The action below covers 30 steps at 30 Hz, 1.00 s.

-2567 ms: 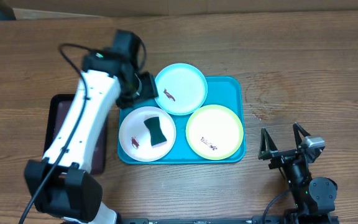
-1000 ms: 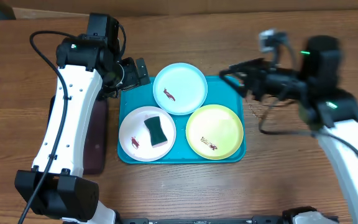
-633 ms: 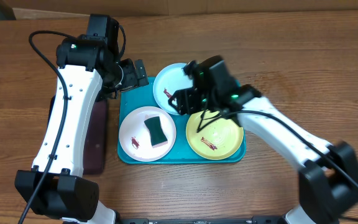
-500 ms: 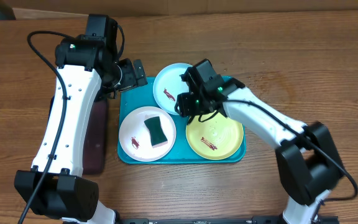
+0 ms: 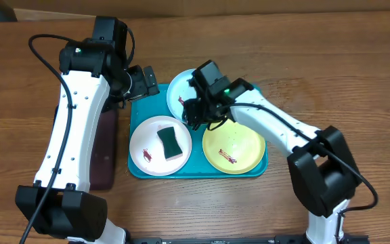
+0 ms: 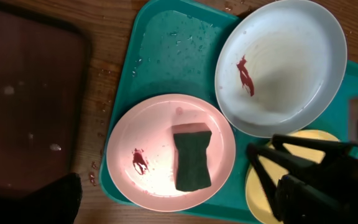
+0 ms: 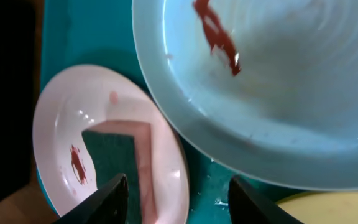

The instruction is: Clean dirty plates on tray and stack at the side

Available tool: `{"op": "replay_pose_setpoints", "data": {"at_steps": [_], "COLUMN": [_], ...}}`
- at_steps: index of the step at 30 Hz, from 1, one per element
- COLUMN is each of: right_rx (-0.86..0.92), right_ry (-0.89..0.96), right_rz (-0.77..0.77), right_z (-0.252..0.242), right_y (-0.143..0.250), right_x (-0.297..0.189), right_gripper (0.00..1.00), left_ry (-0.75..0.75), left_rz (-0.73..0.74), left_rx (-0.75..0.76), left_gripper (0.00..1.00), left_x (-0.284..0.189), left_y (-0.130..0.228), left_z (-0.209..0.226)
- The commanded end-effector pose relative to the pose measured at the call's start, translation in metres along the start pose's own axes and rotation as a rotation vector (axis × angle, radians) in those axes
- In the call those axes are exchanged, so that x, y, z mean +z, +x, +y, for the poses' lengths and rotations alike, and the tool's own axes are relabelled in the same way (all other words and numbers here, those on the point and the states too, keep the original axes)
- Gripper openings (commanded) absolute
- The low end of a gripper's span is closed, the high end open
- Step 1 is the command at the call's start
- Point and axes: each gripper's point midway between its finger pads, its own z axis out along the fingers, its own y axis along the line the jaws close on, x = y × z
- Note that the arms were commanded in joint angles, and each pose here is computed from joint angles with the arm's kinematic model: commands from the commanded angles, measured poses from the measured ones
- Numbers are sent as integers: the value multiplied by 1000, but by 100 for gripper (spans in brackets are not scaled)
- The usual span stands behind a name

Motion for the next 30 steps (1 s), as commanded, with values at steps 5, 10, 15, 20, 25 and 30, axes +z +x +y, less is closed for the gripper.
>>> {"op": "replay_pose_setpoints", "data": {"at_steps": [5,10,15,20,25,30], "right_rx": [-11,-5,3,5,5,13], "right_ry": [26,40,51,53,54,70], "right_rz": [44,59,81,92,92,117], "right_z": [7,0,-8,-10,-11,-19], "right_y": [13,21,25,27,27,32], "right_x": [5,13,29,37,38,51], "right_gripper": [53,45,44,44,44,37], "left_ry": [-11,-14,-16,-18,-19,-21], "left_rz": [-21,-14,-10,-5,-2,2], "left_rx": [1,1,1,0,1,1], "left_gripper": [100,100,100,100,100,100], "left_x": [-4,-4,-4,-4,-4,-4], "left_y": [-5,-3,-2,-1,0,1], "left_z": [3,4,5,5,5,6]}}
